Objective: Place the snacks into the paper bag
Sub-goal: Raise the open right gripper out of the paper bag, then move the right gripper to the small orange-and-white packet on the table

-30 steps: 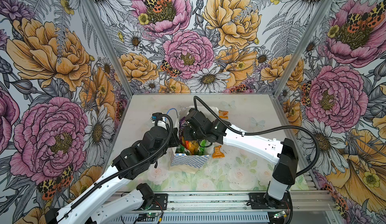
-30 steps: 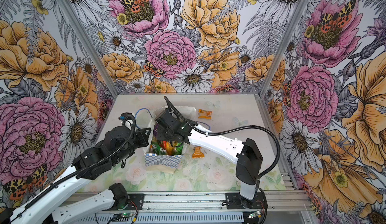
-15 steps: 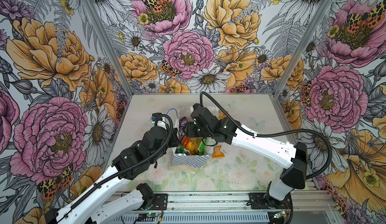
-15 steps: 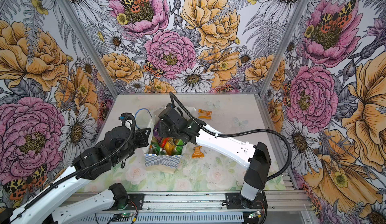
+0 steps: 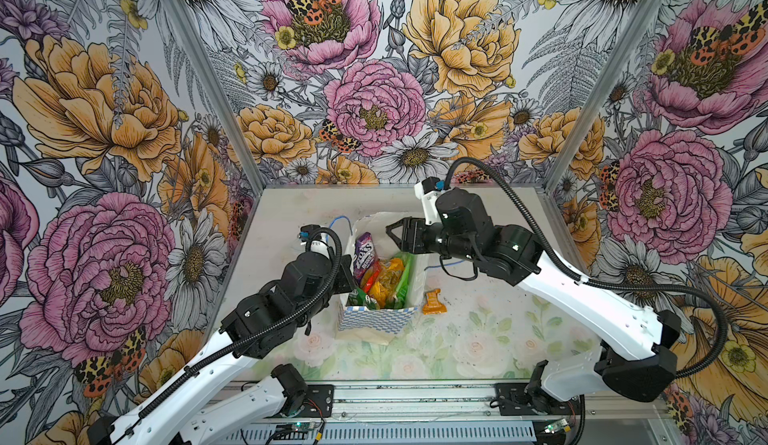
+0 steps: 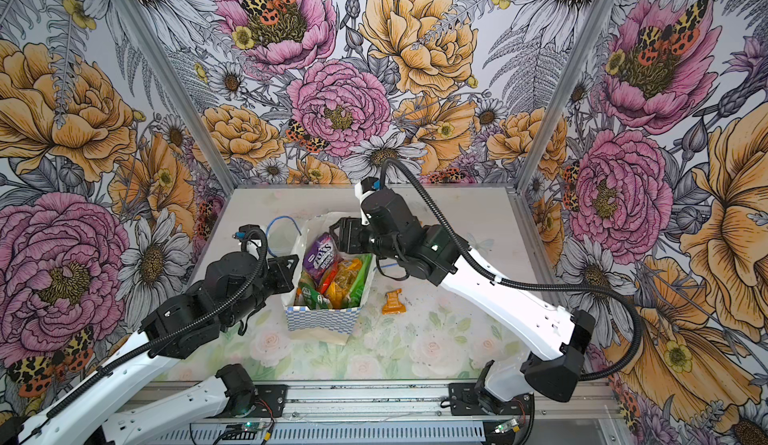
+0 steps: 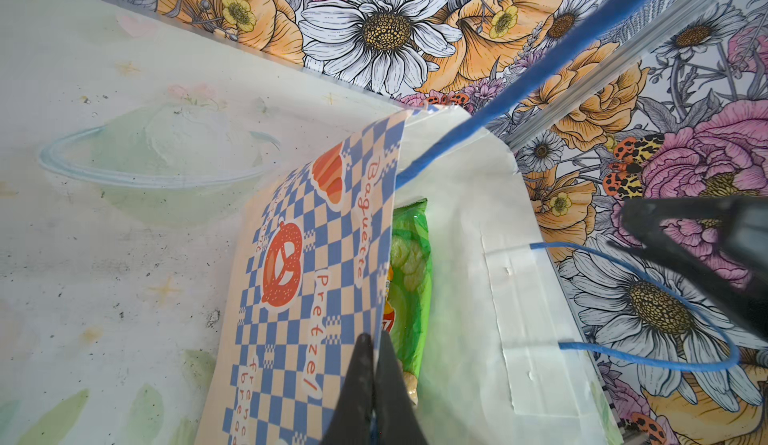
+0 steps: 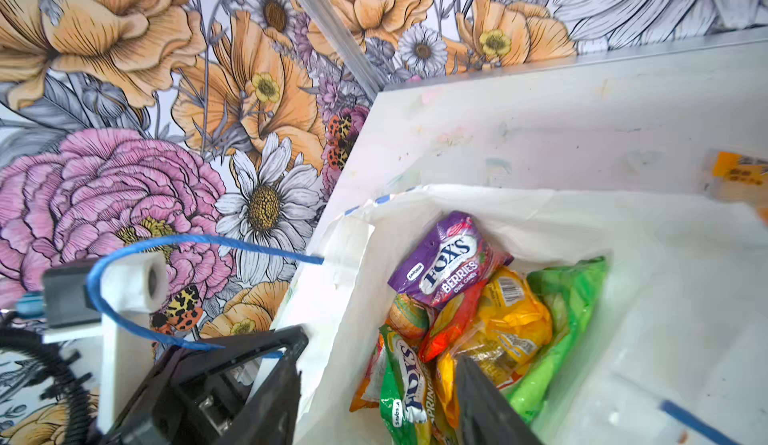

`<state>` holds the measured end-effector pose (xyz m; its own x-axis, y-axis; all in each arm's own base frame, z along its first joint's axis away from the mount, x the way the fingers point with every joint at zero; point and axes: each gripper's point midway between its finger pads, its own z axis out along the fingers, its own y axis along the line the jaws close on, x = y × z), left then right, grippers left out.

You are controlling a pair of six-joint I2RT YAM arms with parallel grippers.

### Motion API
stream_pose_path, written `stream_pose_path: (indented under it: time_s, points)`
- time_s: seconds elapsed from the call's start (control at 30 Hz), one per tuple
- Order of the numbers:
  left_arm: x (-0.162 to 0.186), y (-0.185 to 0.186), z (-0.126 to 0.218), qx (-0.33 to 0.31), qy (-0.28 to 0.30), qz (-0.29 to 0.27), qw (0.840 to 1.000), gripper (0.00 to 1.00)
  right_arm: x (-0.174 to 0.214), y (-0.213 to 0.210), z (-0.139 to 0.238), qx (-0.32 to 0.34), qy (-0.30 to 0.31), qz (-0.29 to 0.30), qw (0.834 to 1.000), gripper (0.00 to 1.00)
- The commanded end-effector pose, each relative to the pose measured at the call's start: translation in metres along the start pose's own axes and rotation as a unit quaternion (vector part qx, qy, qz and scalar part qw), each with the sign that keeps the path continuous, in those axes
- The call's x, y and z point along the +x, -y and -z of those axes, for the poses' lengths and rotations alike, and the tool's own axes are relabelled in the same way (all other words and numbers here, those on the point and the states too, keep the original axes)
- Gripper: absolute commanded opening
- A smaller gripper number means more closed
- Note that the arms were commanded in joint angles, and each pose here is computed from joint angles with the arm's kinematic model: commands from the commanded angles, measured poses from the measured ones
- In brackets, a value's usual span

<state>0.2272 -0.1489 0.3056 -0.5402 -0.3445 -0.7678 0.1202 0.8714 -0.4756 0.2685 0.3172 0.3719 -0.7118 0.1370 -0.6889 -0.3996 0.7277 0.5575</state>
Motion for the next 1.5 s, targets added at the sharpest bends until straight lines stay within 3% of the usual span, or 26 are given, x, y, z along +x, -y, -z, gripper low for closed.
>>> stream_pose_path:
  time_s: [0.0, 0.23, 0.37, 0.53, 0.63, 0.8, 1.03, 1.47]
  points:
    - [-0.026, 0.011, 0.015, 0.031, 0.045, 0.022, 0.998, 0.00, -0.008, 0.023, 0.028, 0.013, 0.017, -0.003, 1.000, 0.61]
    - [-0.027, 0.009, 0.014, 0.024, 0.046, 0.019, 0.998, 0.00, -0.037, 0.075, 0.088, 0.058, 0.109, -0.040, 0.992, 0.61]
    - [-0.027, 0.008, 0.014, 0.022, 0.049, 0.021, 0.998, 0.00, -0.036, 0.110, 0.100, 0.097, 0.128, -0.062, 0.985, 0.62]
    - [-0.025, 0.007, 0.014, 0.022, 0.046, 0.022, 0.998, 0.00, -0.024, 0.177, 0.101, 0.171, 0.140, -0.106, 0.969, 0.72]
    - [-0.026, 0.007, 0.013, 0.021, 0.048, 0.024, 0.998, 0.00, -0.013, 0.221, 0.087, 0.194, 0.119, -0.157, 0.961, 0.73]
    - [-0.027, 0.007, 0.015, 0.023, 0.050, 0.024, 0.998, 0.00, 0.002, 0.276, 0.044, 0.177, 0.074, -0.242, 0.951, 0.72]
    - [-0.024, 0.004, 0.015, 0.023, 0.047, 0.028, 0.998, 0.00, 0.017, 0.329, -0.010, 0.212, 0.023, -0.261, 0.941, 0.72]
    - [-0.023, 0.006, 0.013, 0.022, 0.044, 0.028, 0.998, 0.00, 0.025, 0.374, -0.089, 0.217, -0.049, -0.274, 0.936, 0.68]
